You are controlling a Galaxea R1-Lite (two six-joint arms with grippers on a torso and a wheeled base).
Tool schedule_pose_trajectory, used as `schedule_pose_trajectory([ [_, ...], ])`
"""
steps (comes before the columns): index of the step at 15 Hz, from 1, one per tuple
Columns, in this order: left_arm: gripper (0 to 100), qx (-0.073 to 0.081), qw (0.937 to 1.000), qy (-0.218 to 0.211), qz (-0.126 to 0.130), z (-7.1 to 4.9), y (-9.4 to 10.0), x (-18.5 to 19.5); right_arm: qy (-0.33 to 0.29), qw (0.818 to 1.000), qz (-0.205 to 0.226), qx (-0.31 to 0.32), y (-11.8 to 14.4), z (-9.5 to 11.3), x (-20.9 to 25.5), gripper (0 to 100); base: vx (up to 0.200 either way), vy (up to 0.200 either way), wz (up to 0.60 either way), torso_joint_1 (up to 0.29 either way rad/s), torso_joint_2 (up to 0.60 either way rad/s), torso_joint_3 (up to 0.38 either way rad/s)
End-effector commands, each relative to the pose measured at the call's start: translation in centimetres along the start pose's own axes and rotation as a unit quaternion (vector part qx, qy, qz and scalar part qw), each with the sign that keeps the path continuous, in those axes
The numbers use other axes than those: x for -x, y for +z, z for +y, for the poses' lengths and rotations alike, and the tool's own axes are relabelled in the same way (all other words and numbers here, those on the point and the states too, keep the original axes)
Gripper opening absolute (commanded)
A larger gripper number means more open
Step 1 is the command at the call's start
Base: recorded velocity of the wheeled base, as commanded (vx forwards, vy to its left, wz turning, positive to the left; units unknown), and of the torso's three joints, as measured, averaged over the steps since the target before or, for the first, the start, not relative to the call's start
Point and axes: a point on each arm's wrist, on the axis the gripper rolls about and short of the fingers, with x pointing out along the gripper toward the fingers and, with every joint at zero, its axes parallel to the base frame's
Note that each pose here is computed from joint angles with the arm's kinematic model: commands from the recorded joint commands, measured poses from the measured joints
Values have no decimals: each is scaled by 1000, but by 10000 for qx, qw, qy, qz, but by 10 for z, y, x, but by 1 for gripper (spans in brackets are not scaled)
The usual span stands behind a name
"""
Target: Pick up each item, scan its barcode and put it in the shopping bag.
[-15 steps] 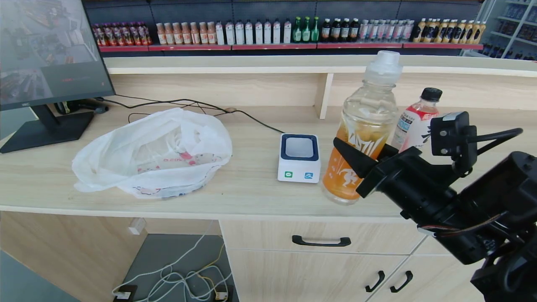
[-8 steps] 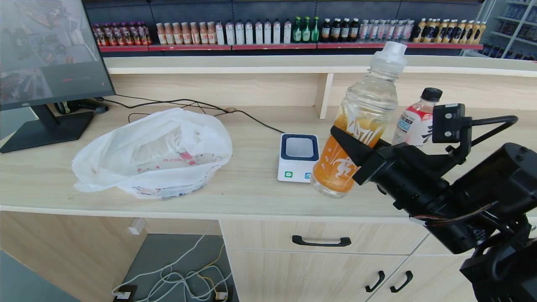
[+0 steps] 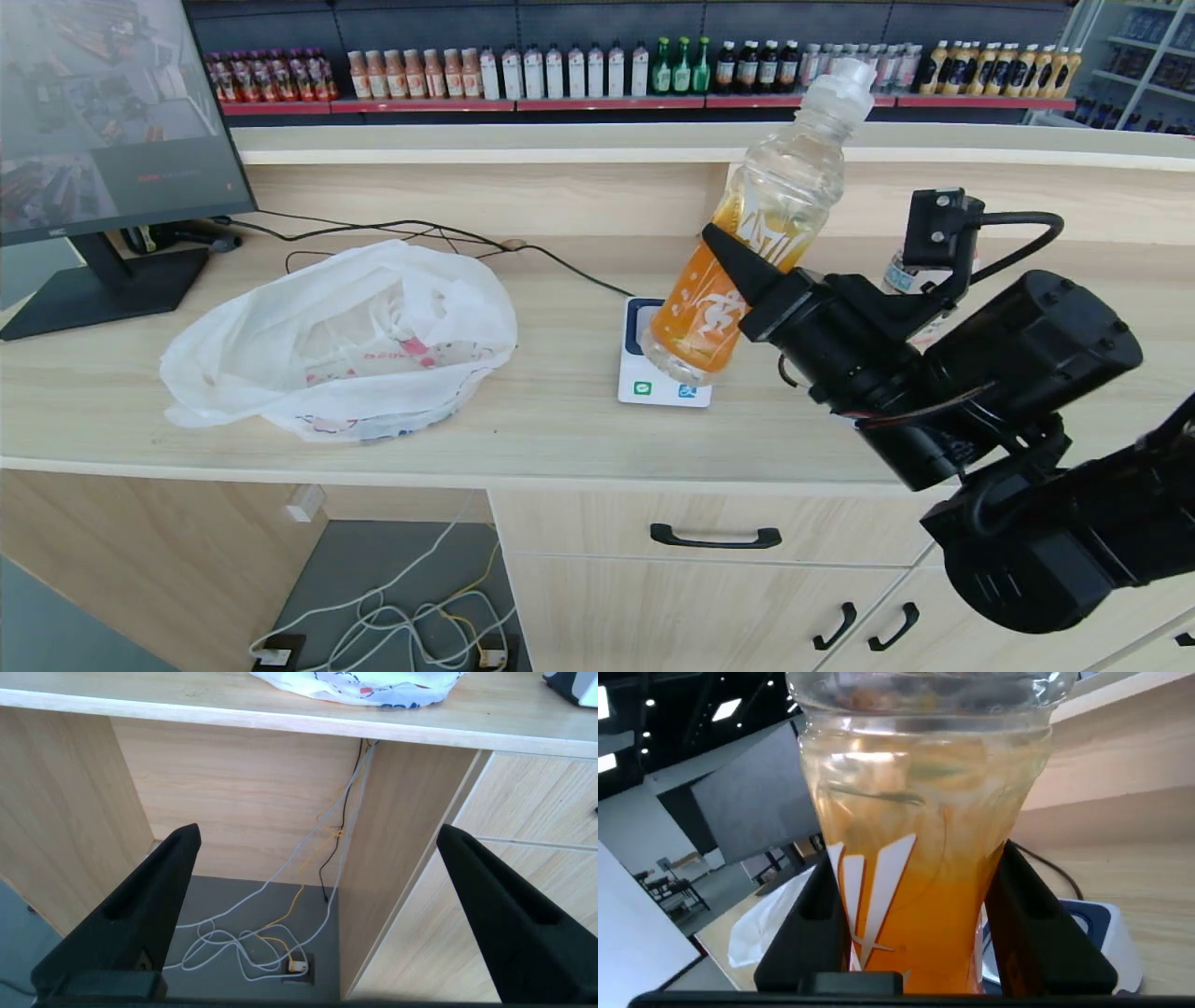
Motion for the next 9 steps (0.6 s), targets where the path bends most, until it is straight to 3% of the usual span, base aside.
schedule_pose_trajectory([
  [1,100,0,10000,1,-2,0,0,0,-55,9998,-42,-186,-15,-6,-15,0,0,0,0,0,0,0],
  [4,100,0,10000,1,-2,0,0,0,-622,9844,-821,-1424,-14,-11,-39,0,0,0,0,0,0,0],
  [9,100,0,10000,1,-2,0,0,0,-1203,9546,-1255,-2421,-44,-41,-56,0,0,0,0,0,0,0],
])
